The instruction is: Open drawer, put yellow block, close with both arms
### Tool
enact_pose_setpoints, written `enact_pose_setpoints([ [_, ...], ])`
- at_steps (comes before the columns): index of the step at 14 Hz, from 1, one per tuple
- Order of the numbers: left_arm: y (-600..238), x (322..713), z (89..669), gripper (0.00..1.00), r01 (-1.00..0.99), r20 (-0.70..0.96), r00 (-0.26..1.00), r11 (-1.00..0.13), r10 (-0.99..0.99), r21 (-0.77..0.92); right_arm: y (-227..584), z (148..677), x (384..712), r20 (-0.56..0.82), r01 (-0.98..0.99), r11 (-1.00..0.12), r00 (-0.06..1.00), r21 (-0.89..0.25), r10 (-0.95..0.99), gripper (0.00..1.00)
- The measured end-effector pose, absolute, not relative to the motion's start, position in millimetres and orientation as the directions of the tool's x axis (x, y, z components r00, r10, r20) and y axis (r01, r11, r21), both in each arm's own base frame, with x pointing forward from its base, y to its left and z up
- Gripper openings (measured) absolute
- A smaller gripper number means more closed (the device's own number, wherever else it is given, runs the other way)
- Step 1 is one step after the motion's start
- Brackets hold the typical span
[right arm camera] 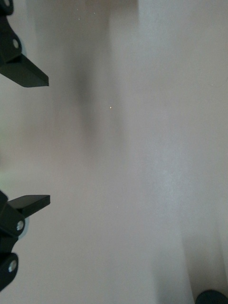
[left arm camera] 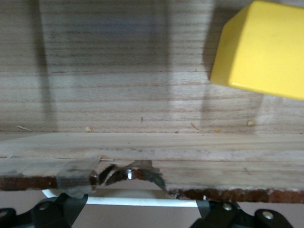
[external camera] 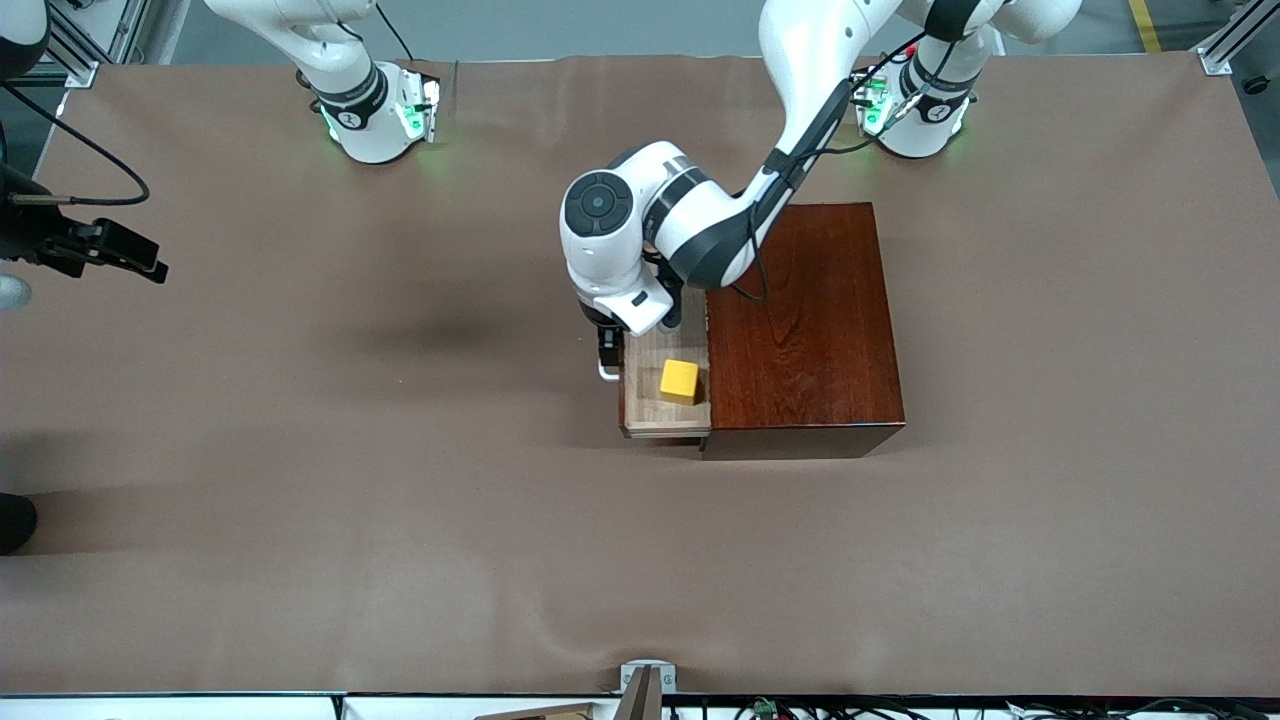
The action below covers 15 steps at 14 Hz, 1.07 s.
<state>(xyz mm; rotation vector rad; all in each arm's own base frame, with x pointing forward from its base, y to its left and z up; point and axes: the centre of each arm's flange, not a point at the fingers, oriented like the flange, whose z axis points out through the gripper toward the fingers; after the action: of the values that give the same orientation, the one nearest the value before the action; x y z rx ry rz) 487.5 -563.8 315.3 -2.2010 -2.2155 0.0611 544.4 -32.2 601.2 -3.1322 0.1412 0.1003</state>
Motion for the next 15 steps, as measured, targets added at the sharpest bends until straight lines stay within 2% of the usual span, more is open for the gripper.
enact_pose_setpoints([
  [11, -500.1, 516.9, 311.9, 1.0, 0.992, 0.216, -0.06, 0.083, 0.974, -0.1, -34.0, 600.8, 544.2, -0.066, -0.092, -0.996, 0.994, -0.001, -0.092, 1.0],
  [15, -497.6, 517.4, 323.2, 1.0, 0.992, 0.224, -0.062, 0.085, 0.973, -0.094, -34.2, 600.7, 544.1, -0.066, -0.093, -0.996, 0.994, -0.001, -0.092, 1.0],
])
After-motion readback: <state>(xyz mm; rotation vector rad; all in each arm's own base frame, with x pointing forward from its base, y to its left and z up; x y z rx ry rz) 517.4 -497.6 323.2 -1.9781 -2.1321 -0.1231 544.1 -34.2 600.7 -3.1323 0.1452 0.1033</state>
